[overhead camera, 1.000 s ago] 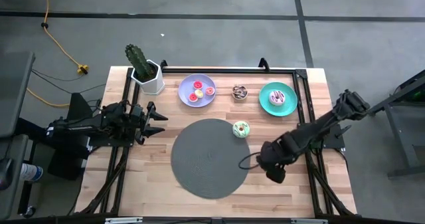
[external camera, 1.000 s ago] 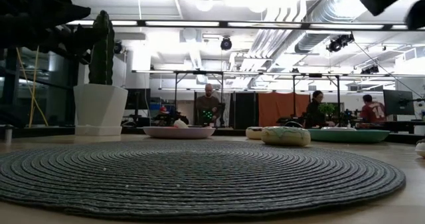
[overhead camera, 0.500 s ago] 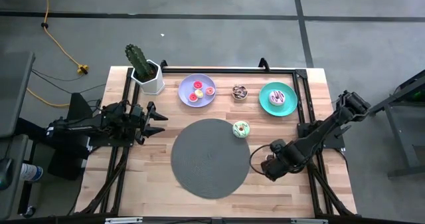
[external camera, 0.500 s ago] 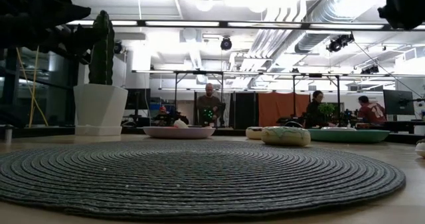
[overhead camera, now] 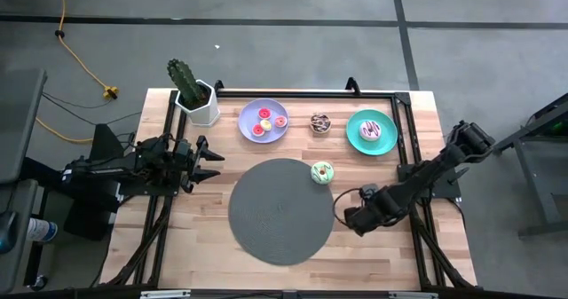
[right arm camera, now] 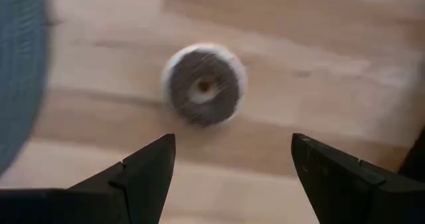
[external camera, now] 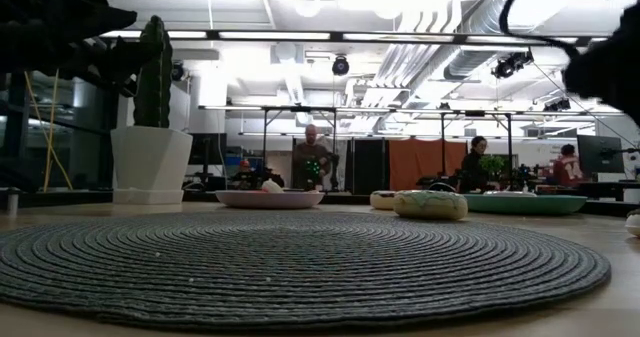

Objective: Pick & Place donuts
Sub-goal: Put the small brown and white doughnut on the purple plate

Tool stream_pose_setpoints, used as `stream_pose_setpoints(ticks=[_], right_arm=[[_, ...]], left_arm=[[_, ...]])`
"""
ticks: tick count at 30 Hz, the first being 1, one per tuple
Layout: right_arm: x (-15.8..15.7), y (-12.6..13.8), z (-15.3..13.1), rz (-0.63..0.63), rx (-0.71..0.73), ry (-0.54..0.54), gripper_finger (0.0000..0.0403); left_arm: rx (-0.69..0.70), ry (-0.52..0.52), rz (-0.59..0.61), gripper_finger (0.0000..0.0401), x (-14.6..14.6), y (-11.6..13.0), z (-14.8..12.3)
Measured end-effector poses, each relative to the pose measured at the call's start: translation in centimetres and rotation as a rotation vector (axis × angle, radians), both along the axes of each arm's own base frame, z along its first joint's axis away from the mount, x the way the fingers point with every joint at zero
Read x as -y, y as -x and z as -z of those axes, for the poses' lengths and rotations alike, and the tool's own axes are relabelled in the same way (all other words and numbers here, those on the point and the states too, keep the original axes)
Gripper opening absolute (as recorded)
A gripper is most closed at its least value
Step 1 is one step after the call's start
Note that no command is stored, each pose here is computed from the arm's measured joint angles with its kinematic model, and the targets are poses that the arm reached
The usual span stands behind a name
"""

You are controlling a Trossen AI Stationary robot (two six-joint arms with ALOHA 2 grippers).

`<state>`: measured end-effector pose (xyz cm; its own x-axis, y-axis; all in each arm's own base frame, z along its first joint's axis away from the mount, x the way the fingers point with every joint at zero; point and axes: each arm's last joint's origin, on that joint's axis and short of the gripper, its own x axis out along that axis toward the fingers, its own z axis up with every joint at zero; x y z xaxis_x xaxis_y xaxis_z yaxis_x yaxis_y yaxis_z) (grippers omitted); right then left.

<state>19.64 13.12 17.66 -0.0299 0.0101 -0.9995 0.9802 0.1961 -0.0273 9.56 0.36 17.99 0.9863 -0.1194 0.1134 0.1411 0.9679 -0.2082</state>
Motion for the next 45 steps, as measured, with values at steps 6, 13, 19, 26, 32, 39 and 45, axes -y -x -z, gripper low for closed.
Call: stream_pose_setpoints(ticks=[6, 13, 19, 26, 32, 39, 45], right_arm=[[0.7, 0.3, 1.5, -0.024, -0.002, -0.005, 0.0291], [0.6, -0.1, 2.0, -0.063, 0.083, 0.002, 0.0291], [0.7, -0.2, 2.0, -0.101, 0.082, -0.002, 0.0291], [0.7, 0.0, 1.9, -0.112, 0.054, -0.022, 0.0291], [1.0, 0.6, 0.6, -0.113, 0.087, -0.051, 0.0291], [2.3, 1.7, -1.7, -0.095, 0.162, -0.017, 0.0291], [3.1, 1.3, -2.1, -0.105, 0.192, 0.003, 0.0291]], left_arm=[[0.0, 0.0, 0.0, 0.023, 0.0, 0.0, 0.0], [0.0, 0.0, 0.0, 0.023, 0.0, 0.0, 0.0], [0.0, 0.0, 0.0, 0.023, 0.0, 0.0, 0.0], [0.0, 0.0, 0.0, 0.023, 0.0, 0.0, 0.0], [0.0, 0.0, 0.0, 0.023, 0.0, 0.0, 0.0], [0.0, 0.0, 0.0, 0.023, 0.0, 0.0, 0.0], [0.0, 0.0, 0.0, 0.023, 0.0, 0.0, 0.0]])
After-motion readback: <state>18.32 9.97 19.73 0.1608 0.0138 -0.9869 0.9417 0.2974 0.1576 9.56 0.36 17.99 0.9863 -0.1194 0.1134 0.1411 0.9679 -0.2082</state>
